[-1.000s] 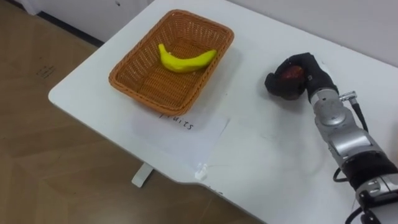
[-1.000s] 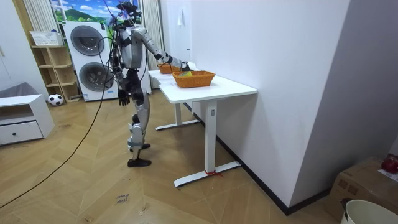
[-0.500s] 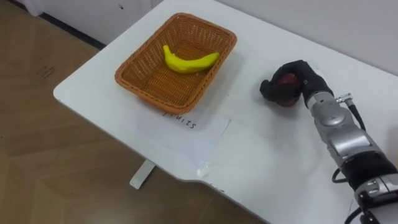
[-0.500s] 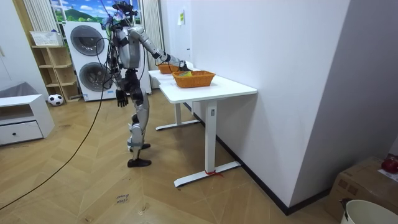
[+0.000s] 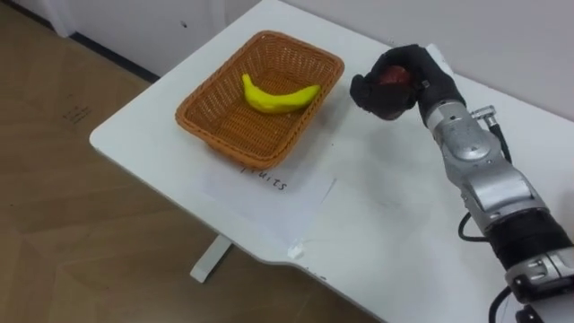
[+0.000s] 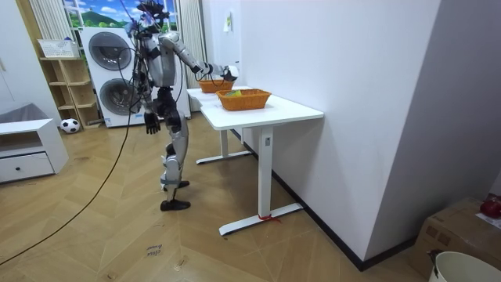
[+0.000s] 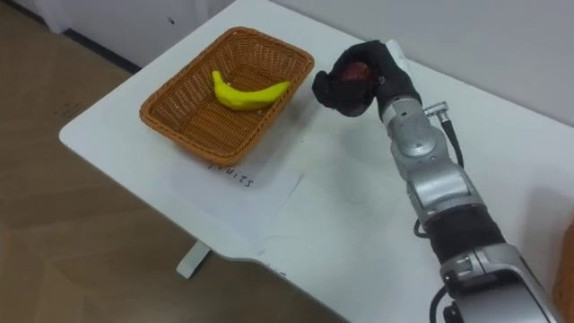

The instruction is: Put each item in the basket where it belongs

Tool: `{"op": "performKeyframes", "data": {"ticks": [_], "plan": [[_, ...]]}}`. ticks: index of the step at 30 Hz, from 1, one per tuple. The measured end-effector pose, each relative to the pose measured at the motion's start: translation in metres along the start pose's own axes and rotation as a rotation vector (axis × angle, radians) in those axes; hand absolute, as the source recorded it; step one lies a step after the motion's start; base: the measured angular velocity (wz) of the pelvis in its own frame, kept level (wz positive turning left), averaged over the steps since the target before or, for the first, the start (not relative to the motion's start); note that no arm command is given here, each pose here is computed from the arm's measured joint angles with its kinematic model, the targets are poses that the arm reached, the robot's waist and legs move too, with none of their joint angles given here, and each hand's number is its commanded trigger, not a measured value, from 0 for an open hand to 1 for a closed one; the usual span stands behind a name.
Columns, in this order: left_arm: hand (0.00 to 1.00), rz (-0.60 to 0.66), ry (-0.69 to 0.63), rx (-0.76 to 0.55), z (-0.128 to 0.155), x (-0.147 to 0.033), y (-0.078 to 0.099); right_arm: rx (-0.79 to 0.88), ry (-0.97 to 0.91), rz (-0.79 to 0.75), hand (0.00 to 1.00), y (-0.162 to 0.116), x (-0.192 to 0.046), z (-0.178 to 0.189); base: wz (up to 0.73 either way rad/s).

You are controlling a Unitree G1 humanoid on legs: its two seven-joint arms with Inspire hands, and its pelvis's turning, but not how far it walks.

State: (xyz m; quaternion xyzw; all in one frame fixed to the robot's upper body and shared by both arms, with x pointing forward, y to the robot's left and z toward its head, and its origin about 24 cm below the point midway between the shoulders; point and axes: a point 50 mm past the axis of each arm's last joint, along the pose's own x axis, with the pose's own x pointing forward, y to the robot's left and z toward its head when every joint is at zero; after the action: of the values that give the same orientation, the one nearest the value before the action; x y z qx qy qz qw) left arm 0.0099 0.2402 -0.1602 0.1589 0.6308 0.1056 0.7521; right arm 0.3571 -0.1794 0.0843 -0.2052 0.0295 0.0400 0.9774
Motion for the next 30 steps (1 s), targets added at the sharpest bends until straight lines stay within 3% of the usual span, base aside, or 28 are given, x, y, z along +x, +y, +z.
{"op": "performKeyframes", "data": {"ticks": [30], "plan": [[0.0, -0.047, 0.072, 0.013, -0.014, -0.002, 0.0, 0.036, -0.074, 0.054, 1.0, 0.03, 0.001, 0.029, 0.07]]}}
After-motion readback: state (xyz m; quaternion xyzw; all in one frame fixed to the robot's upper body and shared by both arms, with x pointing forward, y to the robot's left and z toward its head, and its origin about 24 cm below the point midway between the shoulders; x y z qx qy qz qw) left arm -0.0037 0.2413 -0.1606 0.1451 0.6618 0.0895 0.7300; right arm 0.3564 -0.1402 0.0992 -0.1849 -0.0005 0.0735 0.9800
